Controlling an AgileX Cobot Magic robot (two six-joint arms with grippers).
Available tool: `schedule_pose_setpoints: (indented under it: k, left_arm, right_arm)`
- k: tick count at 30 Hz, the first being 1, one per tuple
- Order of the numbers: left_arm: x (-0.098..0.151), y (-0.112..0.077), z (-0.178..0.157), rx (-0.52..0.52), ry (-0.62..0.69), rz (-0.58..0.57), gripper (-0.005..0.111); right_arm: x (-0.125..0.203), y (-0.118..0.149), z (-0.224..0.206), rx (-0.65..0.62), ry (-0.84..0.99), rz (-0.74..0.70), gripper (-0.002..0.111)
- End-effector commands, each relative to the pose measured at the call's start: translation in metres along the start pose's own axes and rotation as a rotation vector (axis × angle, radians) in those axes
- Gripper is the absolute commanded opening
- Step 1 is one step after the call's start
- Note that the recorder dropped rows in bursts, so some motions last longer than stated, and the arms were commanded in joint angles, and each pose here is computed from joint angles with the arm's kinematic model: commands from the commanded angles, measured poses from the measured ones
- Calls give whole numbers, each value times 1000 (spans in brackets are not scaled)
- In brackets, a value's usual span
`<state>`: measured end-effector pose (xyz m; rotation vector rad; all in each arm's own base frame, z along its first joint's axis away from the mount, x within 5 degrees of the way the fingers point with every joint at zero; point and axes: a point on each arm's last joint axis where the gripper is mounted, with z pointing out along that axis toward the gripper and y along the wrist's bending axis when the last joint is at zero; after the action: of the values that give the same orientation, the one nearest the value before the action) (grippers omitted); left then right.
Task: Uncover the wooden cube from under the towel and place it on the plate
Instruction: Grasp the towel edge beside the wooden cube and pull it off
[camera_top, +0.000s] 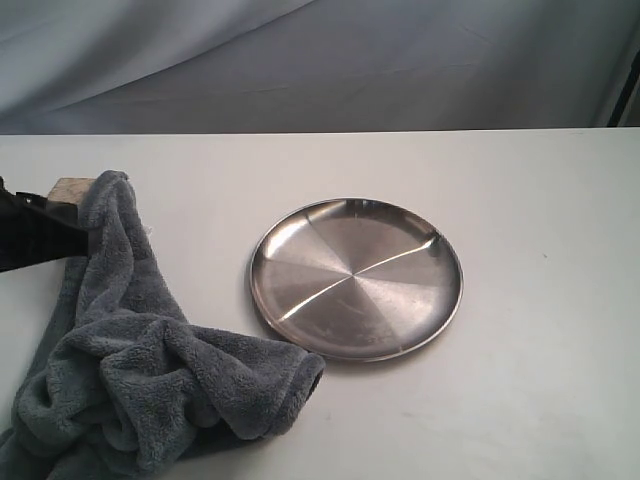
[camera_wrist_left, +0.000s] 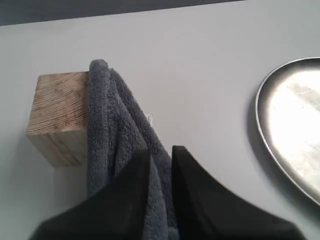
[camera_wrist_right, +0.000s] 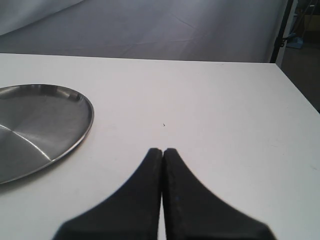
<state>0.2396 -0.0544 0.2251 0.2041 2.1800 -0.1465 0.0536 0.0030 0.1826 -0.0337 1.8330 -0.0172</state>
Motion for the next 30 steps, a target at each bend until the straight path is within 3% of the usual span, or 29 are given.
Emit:
schedule_pose_setpoints:
  k: [1,2,3,8,11,13,16,30]
  left_arm:
    - [-4,1,29,-31,63,18,52]
    - [-2,3,43,-58,99,13,65]
    - [-4,4,50,-67,107,-2,68]
    - [-26,2,95,-59,109,1,69]
    - [-29,8,112,-126,124,5,69]
    - [-26,16,117,-217,145,24,69]
    - [-23,21,119,-267,158,82,69]
    - [-17,18,128,-193,175,114,69]
  right_arm:
    - [0,0,0,0,-13,3,0]
    - [0,0,0,0,-13,3,0]
    - [0,0,0,0,-13,3,0]
    - [0,0,0,0,-13,3,0]
    - [0,0,0,0,-13,3,0]
    - [0,0,0,0,-13,3,0]
    - [0,0,0,0,-13,3,0]
    - [0,0,0,0,-13,3,0]
